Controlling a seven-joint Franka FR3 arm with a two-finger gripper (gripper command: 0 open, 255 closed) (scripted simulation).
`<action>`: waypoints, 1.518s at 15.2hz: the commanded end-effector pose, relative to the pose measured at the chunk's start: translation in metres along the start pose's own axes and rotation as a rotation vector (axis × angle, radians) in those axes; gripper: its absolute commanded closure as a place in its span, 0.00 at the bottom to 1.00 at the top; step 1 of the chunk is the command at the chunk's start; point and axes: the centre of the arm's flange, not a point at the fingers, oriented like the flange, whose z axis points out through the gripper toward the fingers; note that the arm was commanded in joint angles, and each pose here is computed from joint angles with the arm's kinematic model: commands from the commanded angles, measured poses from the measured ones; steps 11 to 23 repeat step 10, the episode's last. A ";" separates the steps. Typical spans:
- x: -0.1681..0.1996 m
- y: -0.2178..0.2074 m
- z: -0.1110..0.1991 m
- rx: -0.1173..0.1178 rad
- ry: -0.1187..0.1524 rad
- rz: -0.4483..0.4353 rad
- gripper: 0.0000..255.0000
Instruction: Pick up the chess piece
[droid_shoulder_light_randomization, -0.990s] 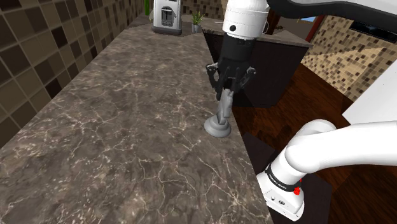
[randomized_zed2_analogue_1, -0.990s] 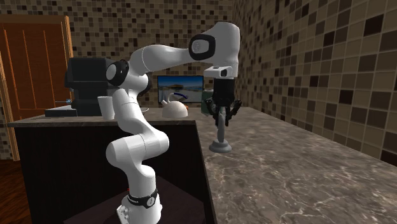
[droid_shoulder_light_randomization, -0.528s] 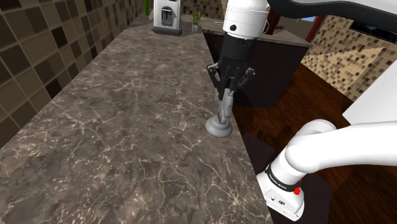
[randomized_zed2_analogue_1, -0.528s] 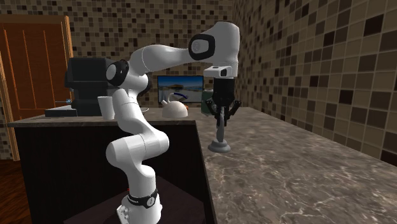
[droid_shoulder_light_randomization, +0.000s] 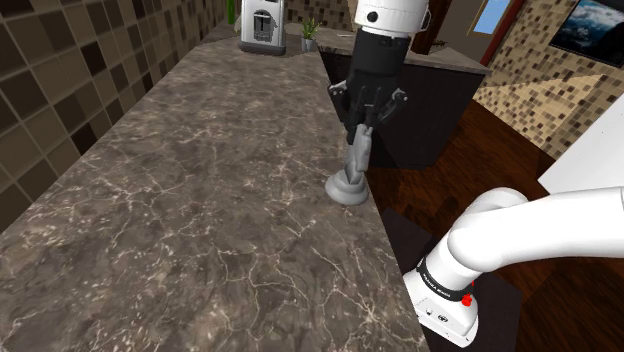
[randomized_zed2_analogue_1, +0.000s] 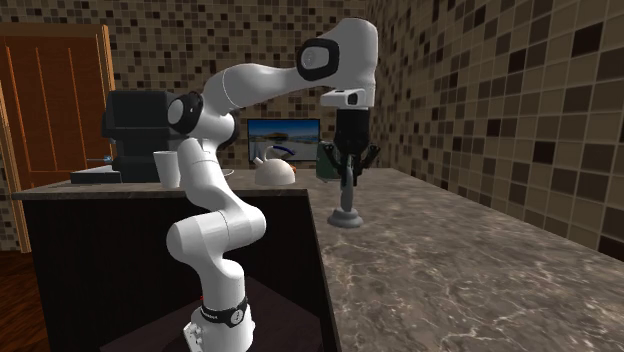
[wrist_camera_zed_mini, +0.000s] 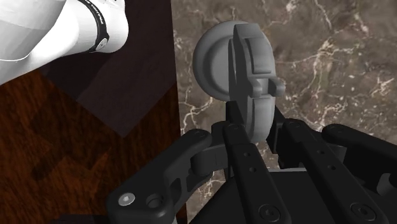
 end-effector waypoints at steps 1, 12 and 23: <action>-0.001 0.001 -0.011 0.000 0.000 0.000 1.00; -0.003 0.002 -0.049 0.000 0.000 0.000 1.00; -0.003 0.002 -0.049 0.000 0.000 0.000 1.00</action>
